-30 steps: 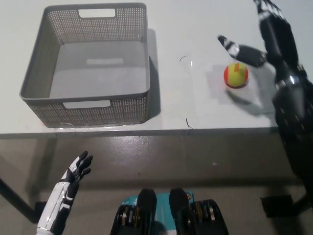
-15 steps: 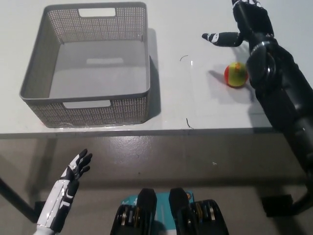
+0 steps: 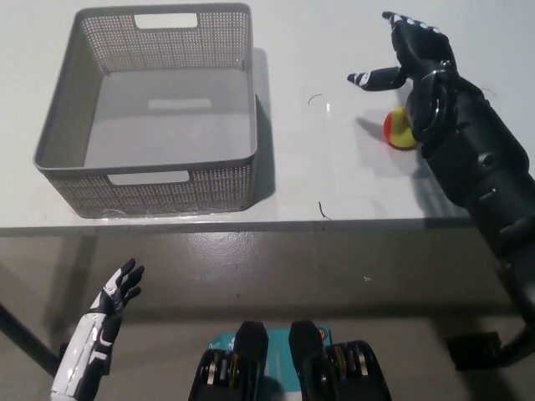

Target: Use the right hand to pick up a tennis ball and put it into a container on the left side

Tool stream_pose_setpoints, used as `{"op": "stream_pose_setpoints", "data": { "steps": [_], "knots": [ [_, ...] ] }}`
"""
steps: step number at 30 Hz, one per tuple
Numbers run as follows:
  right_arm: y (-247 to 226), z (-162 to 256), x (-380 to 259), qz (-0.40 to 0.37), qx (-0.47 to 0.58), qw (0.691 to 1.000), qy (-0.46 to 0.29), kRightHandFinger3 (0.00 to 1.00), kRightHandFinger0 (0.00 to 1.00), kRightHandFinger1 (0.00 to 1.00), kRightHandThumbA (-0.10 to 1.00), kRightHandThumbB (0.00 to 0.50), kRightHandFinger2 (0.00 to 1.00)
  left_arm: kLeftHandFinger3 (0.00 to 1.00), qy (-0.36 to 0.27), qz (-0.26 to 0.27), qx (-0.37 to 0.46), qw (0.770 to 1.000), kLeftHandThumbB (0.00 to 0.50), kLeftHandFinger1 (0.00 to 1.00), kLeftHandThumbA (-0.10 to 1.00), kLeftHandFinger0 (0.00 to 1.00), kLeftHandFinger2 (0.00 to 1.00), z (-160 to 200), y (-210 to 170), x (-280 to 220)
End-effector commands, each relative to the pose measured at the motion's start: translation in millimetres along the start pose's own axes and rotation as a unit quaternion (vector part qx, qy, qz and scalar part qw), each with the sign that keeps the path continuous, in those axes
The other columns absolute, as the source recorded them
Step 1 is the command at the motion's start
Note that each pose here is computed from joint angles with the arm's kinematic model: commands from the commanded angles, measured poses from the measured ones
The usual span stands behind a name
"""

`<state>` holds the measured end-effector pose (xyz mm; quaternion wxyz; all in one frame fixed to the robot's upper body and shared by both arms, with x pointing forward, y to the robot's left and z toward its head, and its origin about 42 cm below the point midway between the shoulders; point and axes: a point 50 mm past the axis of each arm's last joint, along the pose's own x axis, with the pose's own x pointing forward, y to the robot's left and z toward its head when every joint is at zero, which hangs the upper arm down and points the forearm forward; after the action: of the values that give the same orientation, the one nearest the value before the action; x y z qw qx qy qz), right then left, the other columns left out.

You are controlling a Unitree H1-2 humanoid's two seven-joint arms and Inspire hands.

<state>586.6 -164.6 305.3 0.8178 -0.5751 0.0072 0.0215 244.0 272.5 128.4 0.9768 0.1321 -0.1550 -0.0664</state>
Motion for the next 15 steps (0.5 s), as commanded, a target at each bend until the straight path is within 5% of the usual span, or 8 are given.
{"op": "stream_pose_setpoints", "data": {
  "steps": [1, 15],
  "knots": [
    [-35.1, 27.3, 6.7, -0.042, 0.003, 0.999, -0.032, 1.0, 1.0, 1.0, 0.89, 0.493, 1.0, 1.0, -0.026, 0.01, 0.005, 1.0, 0.286, 1.0, 1.0, 1.0, 1.0, 6.9, 8.2, -3.5],
    [-13.2, 9.1, 7.5, -0.006, 0.008, 1.0, 0.006, 1.0, 1.0, 1.0, 0.89, 0.499, 1.0, 1.0, -0.016, 0.019, 0.009, 1.0, 0.285, 1.0, 1.0, 1.0, 1.0, 7.1, 11.3, -9.2]
  ]
}}
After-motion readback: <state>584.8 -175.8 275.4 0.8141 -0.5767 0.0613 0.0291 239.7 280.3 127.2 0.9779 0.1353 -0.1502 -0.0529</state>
